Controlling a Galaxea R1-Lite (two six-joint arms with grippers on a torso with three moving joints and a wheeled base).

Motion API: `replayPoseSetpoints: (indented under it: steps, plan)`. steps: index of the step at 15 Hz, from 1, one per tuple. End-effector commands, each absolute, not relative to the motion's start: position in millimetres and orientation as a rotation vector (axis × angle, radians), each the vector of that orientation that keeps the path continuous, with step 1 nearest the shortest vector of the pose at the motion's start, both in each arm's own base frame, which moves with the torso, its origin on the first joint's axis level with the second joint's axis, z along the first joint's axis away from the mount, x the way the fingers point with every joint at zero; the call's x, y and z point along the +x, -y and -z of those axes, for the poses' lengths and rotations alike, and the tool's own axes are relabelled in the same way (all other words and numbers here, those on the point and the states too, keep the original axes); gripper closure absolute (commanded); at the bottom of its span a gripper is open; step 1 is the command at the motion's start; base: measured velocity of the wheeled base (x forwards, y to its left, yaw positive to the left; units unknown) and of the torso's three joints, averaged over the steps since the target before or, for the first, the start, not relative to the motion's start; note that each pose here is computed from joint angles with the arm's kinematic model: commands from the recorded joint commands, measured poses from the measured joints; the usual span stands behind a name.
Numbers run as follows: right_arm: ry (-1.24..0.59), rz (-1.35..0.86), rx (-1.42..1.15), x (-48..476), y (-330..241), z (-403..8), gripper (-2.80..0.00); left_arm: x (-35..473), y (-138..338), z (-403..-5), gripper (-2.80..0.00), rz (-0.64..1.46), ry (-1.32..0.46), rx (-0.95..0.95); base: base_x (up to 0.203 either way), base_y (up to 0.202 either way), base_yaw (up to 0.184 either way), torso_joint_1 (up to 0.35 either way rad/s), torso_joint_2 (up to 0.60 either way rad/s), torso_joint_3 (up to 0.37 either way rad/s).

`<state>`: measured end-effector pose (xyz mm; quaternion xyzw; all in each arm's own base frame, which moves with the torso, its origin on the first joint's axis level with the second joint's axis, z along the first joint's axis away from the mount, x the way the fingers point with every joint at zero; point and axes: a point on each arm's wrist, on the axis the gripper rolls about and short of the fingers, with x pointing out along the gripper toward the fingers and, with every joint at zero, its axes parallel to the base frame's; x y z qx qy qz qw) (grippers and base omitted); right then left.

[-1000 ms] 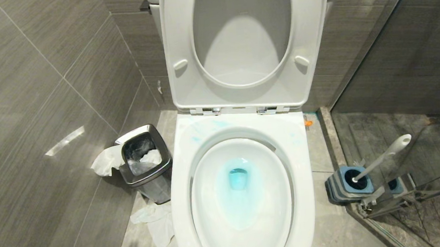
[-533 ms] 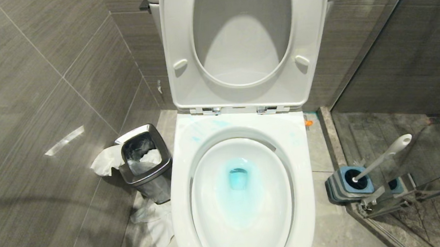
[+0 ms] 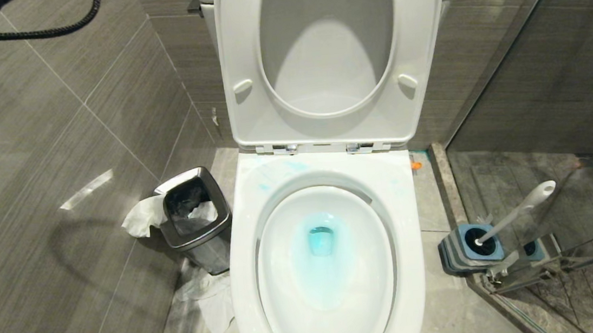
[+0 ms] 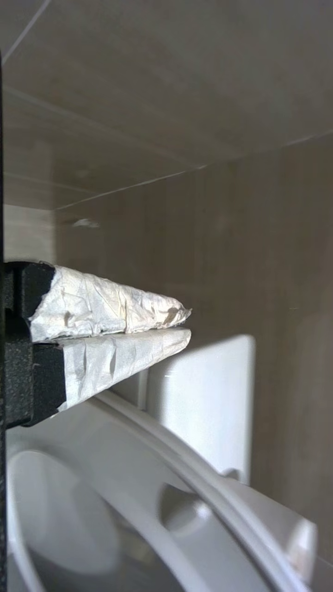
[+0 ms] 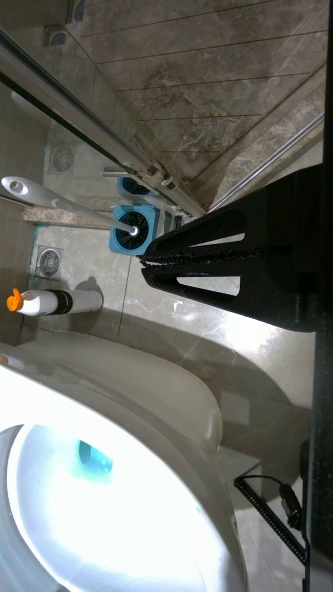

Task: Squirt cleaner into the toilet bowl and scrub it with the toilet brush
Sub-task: Flush the toilet

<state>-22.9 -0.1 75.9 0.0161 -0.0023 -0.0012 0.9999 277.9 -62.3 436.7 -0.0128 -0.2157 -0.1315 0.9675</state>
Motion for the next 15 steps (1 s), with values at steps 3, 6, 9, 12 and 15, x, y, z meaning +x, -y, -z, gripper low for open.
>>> replayPoseSetpoints:
  steps: [3, 6, 9, 12, 15]
  plan:
    - [0.004, 0.003, 0.032, -22.9, 0.1, -76.0, 0.00, 308.1, 78.5, -420.0, 0.00, 0.296, 0.257, -0.010, 0.000, 0.000, 0.000, 0.000, 0.00, 0.000]
    - [0.003, 0.003, 0.032, -22.8, 0.1, -75.8, 0.00, 318.5, 83.0, -419.0, 0.00, 0.296, 0.253, -0.012, 0.000, 0.000, 0.000, 0.000, 0.00, 0.000]
    - [0.005, 0.003, 0.032, -22.9, 0.1, -76.2, 0.00, 319.7, 81.9, -419.2, 0.00, 0.287, 0.261, -0.016, 0.000, 0.000, 0.000, 0.000, 0.00, 0.000]
    - [0.003, 0.003, 0.032, -22.8, 0.1, -75.8, 0.00, 329.6, 80.6, -420.6, 0.00, 0.218, 0.349, -0.033, 0.000, 0.000, 0.000, 0.000, 0.00, 0.000]
    - [0.003, 0.003, 0.032, -22.8, 0.1, -75.8, 0.00, 336.2, 80.0, -422.8, 0.00, 0.152, 0.436, -0.057, 0.000, 0.000, 0.000, 0.003, 0.00, -0.045]
